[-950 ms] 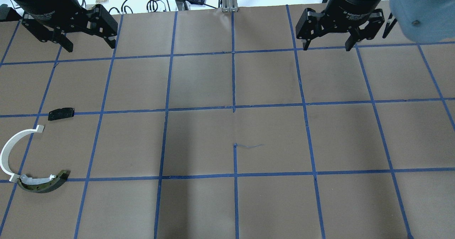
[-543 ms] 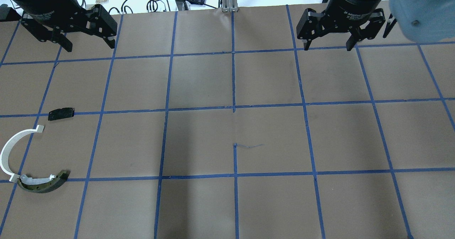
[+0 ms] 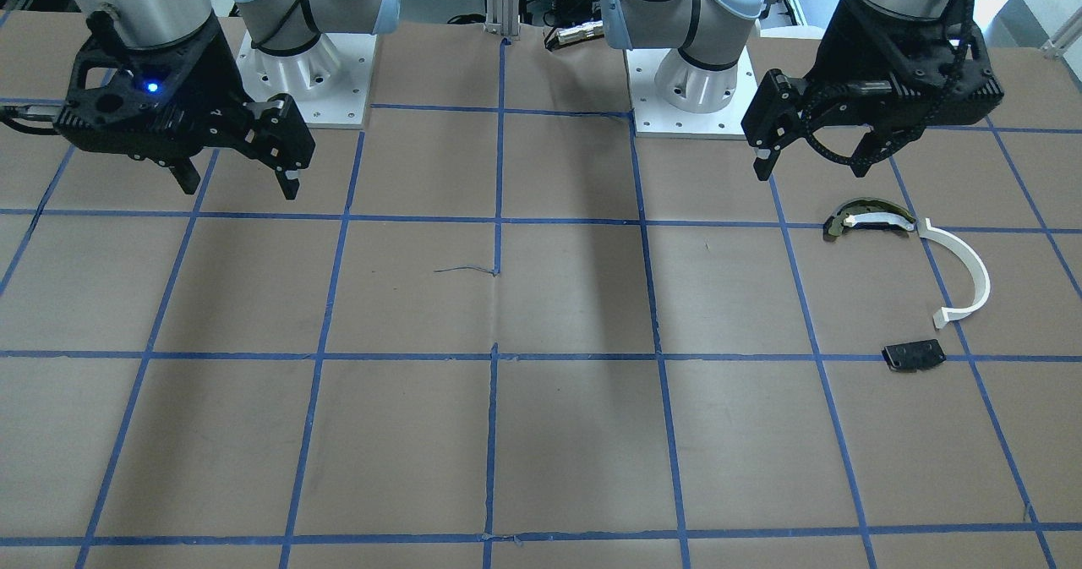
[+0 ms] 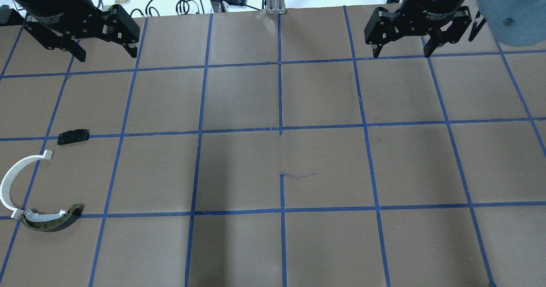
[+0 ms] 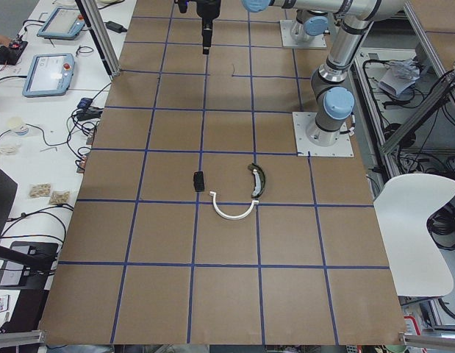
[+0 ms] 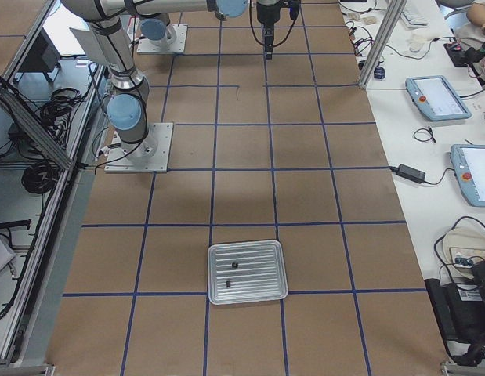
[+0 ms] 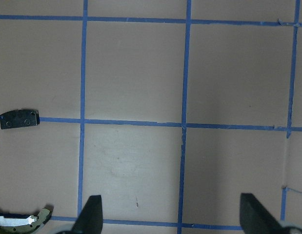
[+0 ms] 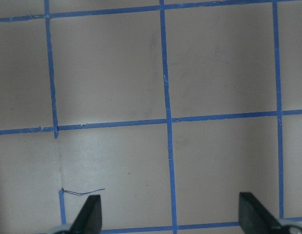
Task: Place bearing gear from tray to pile
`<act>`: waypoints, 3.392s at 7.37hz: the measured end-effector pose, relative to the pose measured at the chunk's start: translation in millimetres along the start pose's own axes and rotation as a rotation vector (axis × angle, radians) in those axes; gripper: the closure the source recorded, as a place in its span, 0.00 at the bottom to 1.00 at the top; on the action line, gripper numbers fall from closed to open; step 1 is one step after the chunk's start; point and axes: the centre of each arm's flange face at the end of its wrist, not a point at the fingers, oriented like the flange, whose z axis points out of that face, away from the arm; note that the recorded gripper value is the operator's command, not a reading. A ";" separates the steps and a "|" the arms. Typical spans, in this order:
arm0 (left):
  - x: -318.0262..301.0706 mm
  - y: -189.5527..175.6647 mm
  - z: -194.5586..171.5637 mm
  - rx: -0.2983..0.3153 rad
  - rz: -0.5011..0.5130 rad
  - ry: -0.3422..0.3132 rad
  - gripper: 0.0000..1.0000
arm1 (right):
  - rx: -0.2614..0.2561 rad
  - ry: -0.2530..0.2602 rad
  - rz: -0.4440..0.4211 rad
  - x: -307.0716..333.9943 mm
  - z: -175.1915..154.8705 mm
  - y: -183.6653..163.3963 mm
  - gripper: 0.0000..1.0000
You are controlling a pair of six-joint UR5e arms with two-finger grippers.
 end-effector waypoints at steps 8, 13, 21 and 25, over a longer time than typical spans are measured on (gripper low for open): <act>-1.0 0.6 -0.4 0.001 -0.001 -0.002 0.00 | -0.030 0.105 -0.406 507.9 110.0 19.7 0.02; 0.3 1.1 0.7 -0.001 0.001 0.000 0.00 | -0.049 0.028 -0.387 653.8 263.1 86.9 0.10; 0.6 2.6 1.8 -0.003 0.003 -0.002 0.00 | -0.181 -0.009 -0.432 675.6 315.6 115.3 0.32; 0.6 2.7 2.2 -0.004 0.002 -0.001 0.00 | -0.214 -0.006 -0.441 682.0 317.1 124.6 0.37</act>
